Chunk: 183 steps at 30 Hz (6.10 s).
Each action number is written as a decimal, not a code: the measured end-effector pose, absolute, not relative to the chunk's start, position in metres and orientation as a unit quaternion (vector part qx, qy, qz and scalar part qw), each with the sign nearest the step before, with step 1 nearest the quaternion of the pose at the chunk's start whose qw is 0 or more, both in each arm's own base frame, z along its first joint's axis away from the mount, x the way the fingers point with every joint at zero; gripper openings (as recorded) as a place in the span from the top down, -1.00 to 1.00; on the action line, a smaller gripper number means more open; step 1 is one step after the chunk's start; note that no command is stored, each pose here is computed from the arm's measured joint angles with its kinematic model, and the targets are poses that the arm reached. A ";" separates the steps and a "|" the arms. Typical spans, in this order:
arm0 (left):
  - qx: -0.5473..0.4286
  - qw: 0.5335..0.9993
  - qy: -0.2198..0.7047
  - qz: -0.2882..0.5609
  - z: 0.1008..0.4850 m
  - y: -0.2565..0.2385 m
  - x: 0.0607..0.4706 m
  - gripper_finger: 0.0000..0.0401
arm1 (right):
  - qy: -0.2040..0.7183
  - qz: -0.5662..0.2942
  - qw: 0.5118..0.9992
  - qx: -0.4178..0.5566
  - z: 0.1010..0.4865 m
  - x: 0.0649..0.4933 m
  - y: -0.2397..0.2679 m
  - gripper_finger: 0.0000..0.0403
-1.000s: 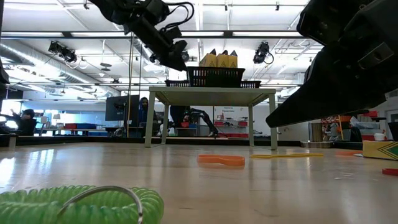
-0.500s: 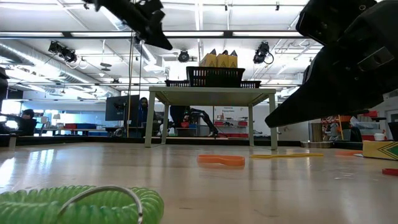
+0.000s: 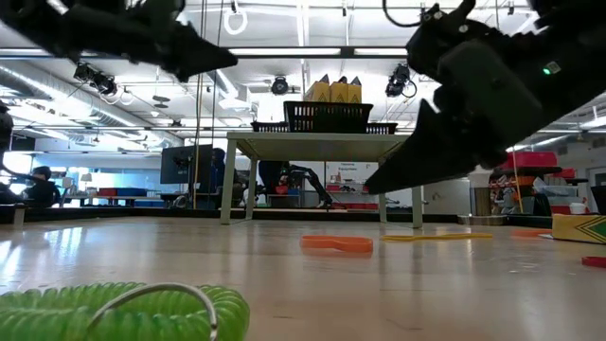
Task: Pick & Place Office Desk Supplies
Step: Put the red rubberband into the top left black bin
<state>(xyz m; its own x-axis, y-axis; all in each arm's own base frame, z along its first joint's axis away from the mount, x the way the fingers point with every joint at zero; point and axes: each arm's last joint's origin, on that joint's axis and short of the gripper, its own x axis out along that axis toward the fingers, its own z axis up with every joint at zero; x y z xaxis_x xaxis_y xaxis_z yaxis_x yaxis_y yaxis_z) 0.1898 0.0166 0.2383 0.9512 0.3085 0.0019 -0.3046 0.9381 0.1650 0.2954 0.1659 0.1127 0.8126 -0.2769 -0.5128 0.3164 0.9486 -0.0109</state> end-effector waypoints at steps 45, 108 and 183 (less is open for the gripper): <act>0.062 0.992 0.003 0.113 0.206 -0.003 0.179 0.90 | 0.543 -0.111 0.832 0.040 0.165 0.276 0.216 0.50; -0.031 0.995 0.043 -0.079 0.192 -0.019 0.202 0.97 | 0.282 -0.144 0.948 -0.022 0.182 0.283 0.204 0.98; 0.094 0.969 0.056 0.221 0.402 0.065 0.189 0.96 | 0.212 -0.131 0.968 0.024 0.143 0.336 0.196 0.94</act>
<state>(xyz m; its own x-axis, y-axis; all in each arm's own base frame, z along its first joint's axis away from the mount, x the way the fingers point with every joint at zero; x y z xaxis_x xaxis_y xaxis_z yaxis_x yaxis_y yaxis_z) 0.1890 0.0652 0.4020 0.8958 0.4394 -0.0661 -0.4185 0.8843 0.2072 0.3361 0.1956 0.1433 0.8758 -0.2437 -0.4167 0.2640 0.9645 -0.0093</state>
